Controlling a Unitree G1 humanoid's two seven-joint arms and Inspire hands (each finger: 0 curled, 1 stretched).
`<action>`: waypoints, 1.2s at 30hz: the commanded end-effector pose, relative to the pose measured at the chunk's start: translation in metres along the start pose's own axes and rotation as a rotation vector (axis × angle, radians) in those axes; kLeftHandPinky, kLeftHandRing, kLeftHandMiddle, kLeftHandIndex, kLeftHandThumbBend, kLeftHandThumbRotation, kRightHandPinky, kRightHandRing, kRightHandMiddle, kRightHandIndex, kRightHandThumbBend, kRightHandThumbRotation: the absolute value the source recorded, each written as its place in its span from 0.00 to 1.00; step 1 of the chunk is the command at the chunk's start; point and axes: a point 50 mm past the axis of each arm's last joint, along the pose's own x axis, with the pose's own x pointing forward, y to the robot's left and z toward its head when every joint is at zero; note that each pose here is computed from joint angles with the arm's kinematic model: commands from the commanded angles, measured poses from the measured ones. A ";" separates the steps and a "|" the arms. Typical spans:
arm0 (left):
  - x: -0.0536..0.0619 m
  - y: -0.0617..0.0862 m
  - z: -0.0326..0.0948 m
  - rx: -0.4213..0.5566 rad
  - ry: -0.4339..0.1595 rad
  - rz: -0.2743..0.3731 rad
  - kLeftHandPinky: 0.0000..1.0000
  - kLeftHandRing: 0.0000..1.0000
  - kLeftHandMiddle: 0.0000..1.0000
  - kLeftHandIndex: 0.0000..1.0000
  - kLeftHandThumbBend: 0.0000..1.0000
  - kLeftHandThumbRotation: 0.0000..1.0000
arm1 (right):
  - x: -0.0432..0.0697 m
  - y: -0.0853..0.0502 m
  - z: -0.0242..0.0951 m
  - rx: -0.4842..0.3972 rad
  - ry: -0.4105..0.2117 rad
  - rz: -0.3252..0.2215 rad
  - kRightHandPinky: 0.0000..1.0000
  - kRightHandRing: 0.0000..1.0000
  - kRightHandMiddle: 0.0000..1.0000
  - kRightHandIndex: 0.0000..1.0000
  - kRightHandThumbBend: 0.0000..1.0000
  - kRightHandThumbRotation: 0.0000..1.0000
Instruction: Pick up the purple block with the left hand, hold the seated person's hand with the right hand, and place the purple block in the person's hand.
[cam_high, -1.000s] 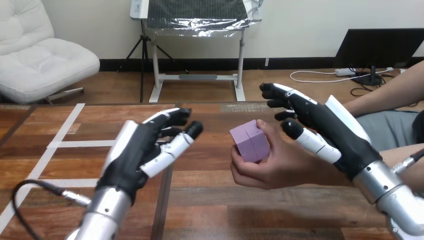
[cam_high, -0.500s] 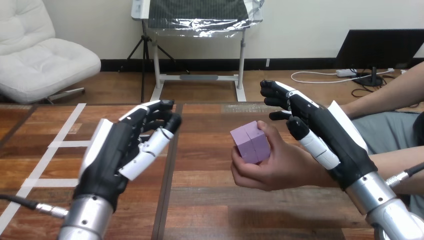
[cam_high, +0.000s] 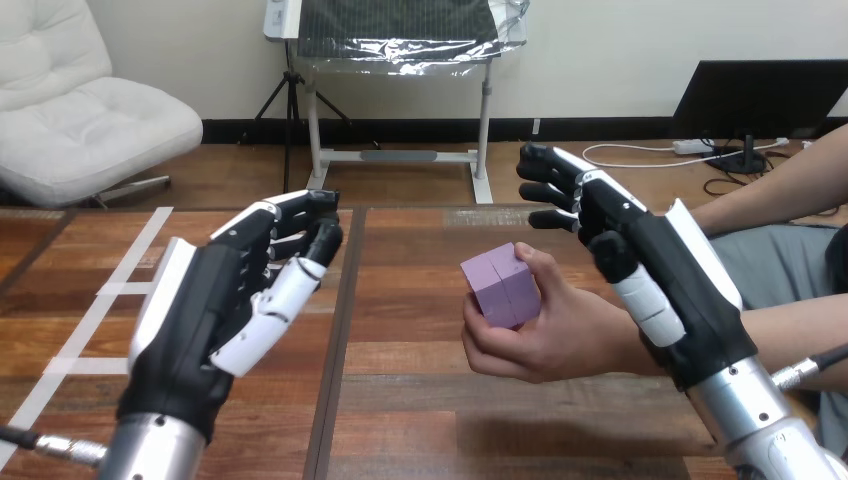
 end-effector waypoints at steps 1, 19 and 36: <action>-0.004 0.006 0.021 0.009 -0.129 0.015 0.56 0.70 0.74 0.74 0.43 0.80 | 0.004 -0.001 0.020 0.025 -0.113 -0.033 0.79 0.86 0.88 0.88 0.89 0.99; -0.021 0.004 0.028 -0.141 -0.256 0.131 0.43 0.65 0.67 0.66 0.51 0.79 | -0.012 0.018 0.031 0.206 -0.151 -0.038 0.79 0.85 0.86 0.86 0.94 0.99; -0.026 -0.004 0.028 -0.248 -0.297 0.173 0.38 0.67 0.68 0.67 0.53 0.79 | -0.020 0.028 0.034 0.291 -0.155 -0.044 0.78 0.84 0.86 0.85 0.93 1.00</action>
